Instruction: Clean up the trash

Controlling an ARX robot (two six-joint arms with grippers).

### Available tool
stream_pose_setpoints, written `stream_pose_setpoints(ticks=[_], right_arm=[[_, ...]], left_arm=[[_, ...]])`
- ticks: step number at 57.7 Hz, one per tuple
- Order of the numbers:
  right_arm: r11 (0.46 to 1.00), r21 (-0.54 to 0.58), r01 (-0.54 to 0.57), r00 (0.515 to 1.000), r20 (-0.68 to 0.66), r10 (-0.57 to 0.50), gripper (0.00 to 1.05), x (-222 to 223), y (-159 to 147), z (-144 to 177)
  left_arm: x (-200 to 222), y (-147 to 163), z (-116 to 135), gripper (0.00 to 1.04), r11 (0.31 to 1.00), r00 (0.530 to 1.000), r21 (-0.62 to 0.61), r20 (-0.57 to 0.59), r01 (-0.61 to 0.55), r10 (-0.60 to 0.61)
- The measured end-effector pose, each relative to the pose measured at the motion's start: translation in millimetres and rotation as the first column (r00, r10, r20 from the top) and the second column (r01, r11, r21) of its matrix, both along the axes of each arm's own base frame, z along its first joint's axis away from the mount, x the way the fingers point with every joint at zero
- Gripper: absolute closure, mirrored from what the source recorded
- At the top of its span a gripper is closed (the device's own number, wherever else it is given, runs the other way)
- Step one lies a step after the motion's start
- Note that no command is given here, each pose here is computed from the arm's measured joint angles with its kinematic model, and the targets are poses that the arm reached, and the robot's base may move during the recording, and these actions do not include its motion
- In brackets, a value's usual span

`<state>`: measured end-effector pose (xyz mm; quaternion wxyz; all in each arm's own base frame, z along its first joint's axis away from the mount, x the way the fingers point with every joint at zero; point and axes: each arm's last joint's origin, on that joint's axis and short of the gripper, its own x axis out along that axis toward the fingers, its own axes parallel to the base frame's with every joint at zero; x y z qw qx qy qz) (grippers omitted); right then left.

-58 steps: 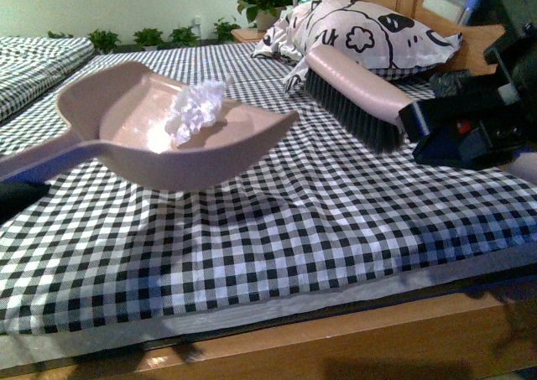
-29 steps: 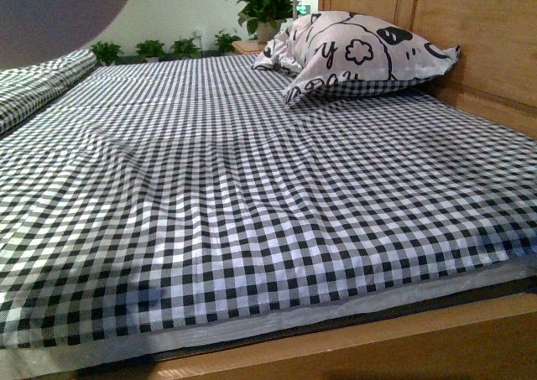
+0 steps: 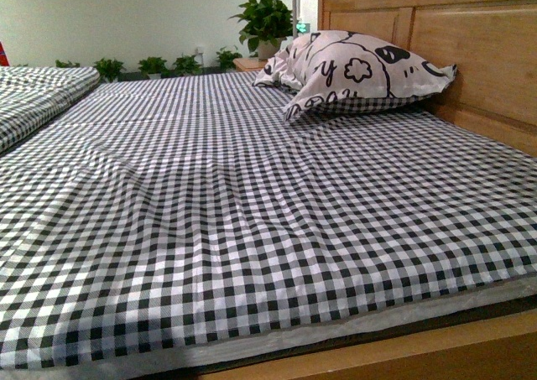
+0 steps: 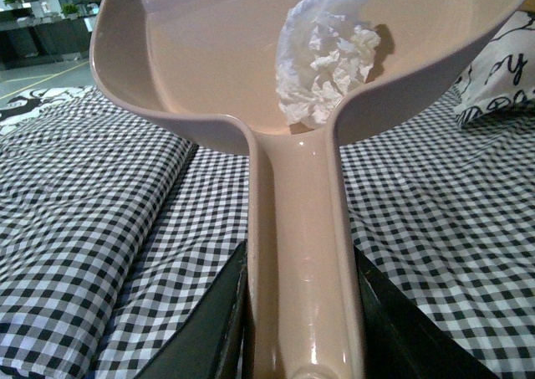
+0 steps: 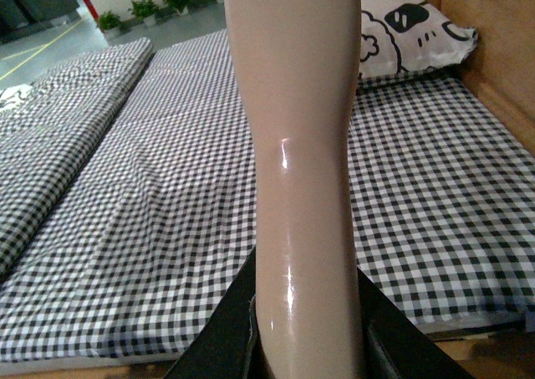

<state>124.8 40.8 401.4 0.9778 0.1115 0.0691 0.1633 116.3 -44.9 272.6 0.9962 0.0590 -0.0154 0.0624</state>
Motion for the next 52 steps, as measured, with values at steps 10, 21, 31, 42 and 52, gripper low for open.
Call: stream_pose_setpoints(ticks=[10, 21, 31, 42, 52], right_arm=[[0.999, 0.002, 0.042, 0.998, 0.048, -0.042, 0.85, -16, 0, 4], [0.991, 0.012, 0.135, 0.988, 0.078, -0.135, 0.85, -26, -3, 1], [0.983, -0.004, 0.186, 0.981, 0.065, -0.185, 0.85, -26, -4, -3], [0.982, -0.012, 0.190, 0.980, 0.059, -0.189, 0.85, -24, -4, -5], [0.982, -0.014, 0.190, 0.980, 0.060, -0.189, 0.85, -25, -4, -5]], left_arm=[[-13, -3, -7, 0.76, 1.000, 1.000, -0.013, 0.009, -0.001, 0.001], [-18, -5, -16, 0.76, 1.000, 1.000, -0.018, 0.013, 0.006, -0.005], [-17, -6, -22, 0.76, 1.000, 1.000, -0.015, 0.005, 0.017, -0.017], [-18, -6, -22, 0.76, 1.000, 1.000, -0.020, 0.007, 0.018, -0.018], [-18, -5, -22, 0.76, 1.000, 1.000, -0.022, 0.007, 0.017, -0.017]])
